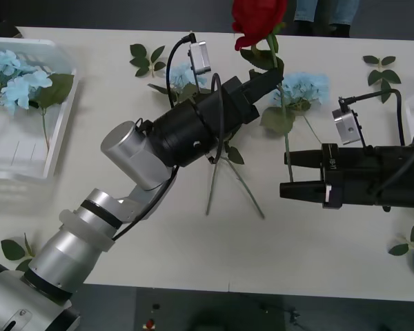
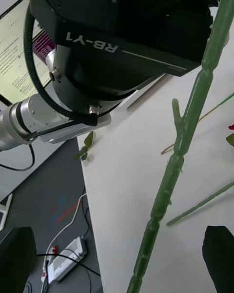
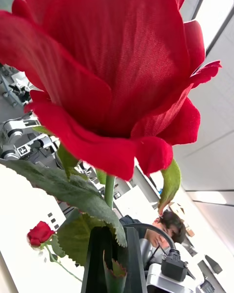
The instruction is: Put the red flowers into the right box and the blue flowers into the left box
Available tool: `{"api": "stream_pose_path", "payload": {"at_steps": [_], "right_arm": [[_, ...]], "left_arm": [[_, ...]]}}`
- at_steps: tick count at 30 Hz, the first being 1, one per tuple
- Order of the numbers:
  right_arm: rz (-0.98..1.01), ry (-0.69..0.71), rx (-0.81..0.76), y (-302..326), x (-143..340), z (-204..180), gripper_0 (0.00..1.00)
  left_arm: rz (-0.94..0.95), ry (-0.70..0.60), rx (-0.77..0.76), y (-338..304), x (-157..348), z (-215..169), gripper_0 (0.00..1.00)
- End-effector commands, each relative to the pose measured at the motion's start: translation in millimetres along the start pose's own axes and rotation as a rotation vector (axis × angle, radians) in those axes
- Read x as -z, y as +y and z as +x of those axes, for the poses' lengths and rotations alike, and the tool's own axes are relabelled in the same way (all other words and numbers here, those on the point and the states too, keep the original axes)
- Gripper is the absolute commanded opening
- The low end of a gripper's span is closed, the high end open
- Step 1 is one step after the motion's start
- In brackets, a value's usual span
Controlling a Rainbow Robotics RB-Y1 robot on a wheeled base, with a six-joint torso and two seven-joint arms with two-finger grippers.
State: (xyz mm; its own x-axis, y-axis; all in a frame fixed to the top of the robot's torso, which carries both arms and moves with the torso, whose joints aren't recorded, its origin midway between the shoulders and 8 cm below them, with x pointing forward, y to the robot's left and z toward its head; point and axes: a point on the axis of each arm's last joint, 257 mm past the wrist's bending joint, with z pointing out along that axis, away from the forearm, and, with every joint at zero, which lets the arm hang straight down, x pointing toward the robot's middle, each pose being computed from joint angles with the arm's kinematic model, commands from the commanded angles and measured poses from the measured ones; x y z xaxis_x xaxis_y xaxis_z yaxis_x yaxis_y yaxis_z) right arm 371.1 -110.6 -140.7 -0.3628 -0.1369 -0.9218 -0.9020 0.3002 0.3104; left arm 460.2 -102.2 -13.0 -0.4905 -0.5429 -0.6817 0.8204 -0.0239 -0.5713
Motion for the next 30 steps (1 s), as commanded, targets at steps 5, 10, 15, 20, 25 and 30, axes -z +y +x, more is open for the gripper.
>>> {"api": "stream_pose_path", "payload": {"at_steps": [5, 10, 15, 20, 25, 30], "right_arm": [[0.004, -0.075, 0.06, 1, -30, -29, 1.0], [0.002, -0.084, 0.056, -4, -39, -32, 1.0], [0.009, -0.095, 0.054, -8, -45, -37, 1.0], [0.013, -0.101, 0.057, -9, -46, -39, 0.29], [0.013, -0.102, 0.058, -9, -46, -41, 0.0], [0.013, -0.102, 0.056, -9, -46, -41, 0.0]], "left_arm": [[0.044, -0.009, -0.005, -20, -14, -7, 0.0], [0.042, -0.004, -0.012, -19, -13, -7, 0.0], [0.038, -0.003, -0.014, -18, -12, -7, 0.0], [0.033, -0.002, -0.014, -16, -10, -6, 0.0], [0.032, 0.0, -0.016, -16, -9, -7, 0.0], [0.026, 0.001, -0.016, -13, -7, -6, 0.0]]}}
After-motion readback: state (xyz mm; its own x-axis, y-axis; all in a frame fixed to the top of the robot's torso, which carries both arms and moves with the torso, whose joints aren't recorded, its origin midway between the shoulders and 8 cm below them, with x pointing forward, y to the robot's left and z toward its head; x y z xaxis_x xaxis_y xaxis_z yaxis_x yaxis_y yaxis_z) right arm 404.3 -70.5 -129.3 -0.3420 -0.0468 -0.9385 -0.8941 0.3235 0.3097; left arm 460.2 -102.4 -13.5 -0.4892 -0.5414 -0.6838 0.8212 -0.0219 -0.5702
